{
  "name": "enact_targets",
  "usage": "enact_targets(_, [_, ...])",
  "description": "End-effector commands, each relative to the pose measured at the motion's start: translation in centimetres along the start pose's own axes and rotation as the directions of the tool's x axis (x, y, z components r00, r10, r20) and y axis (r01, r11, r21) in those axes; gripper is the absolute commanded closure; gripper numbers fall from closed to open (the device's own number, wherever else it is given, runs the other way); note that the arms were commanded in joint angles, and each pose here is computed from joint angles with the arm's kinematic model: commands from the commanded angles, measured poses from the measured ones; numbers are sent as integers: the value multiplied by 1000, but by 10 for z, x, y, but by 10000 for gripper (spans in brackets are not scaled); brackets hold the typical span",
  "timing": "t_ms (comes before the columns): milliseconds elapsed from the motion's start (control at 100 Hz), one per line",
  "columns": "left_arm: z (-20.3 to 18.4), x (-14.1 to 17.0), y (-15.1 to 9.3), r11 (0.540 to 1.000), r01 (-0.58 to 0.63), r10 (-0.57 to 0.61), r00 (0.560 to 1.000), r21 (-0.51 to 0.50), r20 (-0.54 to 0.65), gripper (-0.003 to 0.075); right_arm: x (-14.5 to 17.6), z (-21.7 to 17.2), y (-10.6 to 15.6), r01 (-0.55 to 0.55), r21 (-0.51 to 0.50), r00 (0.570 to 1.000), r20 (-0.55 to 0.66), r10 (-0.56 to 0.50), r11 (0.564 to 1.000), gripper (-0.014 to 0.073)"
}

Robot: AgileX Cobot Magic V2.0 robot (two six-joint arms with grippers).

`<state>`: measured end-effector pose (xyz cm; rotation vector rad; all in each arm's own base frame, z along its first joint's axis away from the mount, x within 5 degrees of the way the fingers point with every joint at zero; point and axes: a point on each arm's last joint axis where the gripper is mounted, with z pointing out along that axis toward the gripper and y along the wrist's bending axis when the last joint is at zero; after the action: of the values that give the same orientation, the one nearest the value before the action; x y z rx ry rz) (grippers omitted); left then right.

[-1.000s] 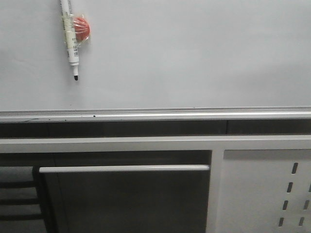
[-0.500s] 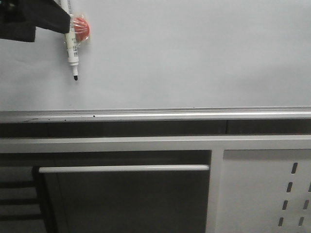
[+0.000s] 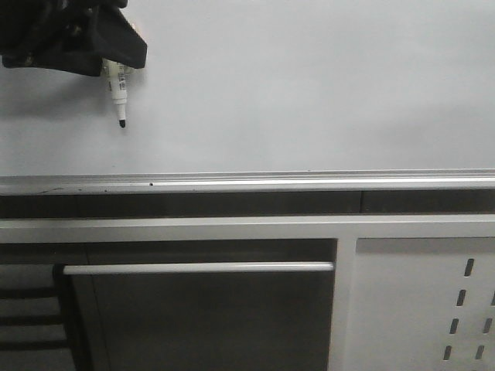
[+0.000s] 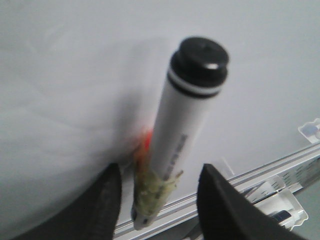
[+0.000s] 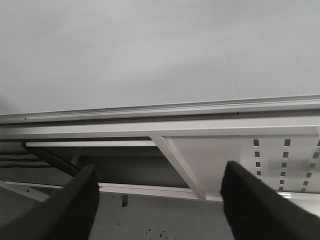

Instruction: Write number 1 on whiteboard

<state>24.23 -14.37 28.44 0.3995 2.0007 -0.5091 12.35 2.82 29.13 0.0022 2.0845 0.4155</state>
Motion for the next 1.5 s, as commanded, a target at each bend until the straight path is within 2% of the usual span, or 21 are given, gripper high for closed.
enact_targets(0, [-7,-20,2,999,-3,8,997,-52,82,556,-15,-4,2,1,5,997,80,-1,1000,127])
enact_targets(100, [-7,-20,2,999,-8,12,997,-53,82,744,-15,-4,2,1,5,997,80,-1,1000,127])
enact_targets(250, [-8,-20,-1,999,-49,50,996,-19,73,741,-15,-4,2,1,4,997,78,-1,1000,127])
enact_targets(420, [-20,-18,-14,982,-158,153,986,99,60,741,-12,-4,3,1,-7,999,42,-1,1000,127])
enact_targets(510, [-28,-12,-23,951,-232,230,973,204,36,741,-10,-3,6,18,-34,1000,7,-18,999,127])
enact_targets(600, [-33,-3,-35,890,-292,316,949,351,-12,741,-12,-1,15,57,-133,997,-36,-62,990,127])
enact_targets(720, [-38,8,-51,812,-352,415,909,467,-38,741,-25,1,33,100,-315,991,-48,-121,944,128])
enact_targets(880, [-41,18,-73,727,-417,508,861,545,-19,741,-47,9,52,117,-532,974,-101,-201,838,128])
enact_targets(970, [-42,24,-85,676,-456,561,828,579,-4,741,-59,15,57,106,-602,961,-143,-237,791,128])
enact_targets(1070, [-37,29,-95,644,-465,587,810,607,-2,741,-75,21,65,96,-672,941,-180,-288,734,128])
enact_targets(1220, [-25,30,-105,630,-451,593,805,632,-16,741,-89,26,85,133,-736,907,-180,-382,664,144])
enact_targets(1370, [-17,24,-110,630,-448,589,808,635,-15,741,-95,33,100,230,-694,826,-232,-514,682,146])
enact_targets(1490, [-12,20,-112,624,-445,591,807,642,-14,741,-99,35,114,262,-708,798,-223,-560,656,146])
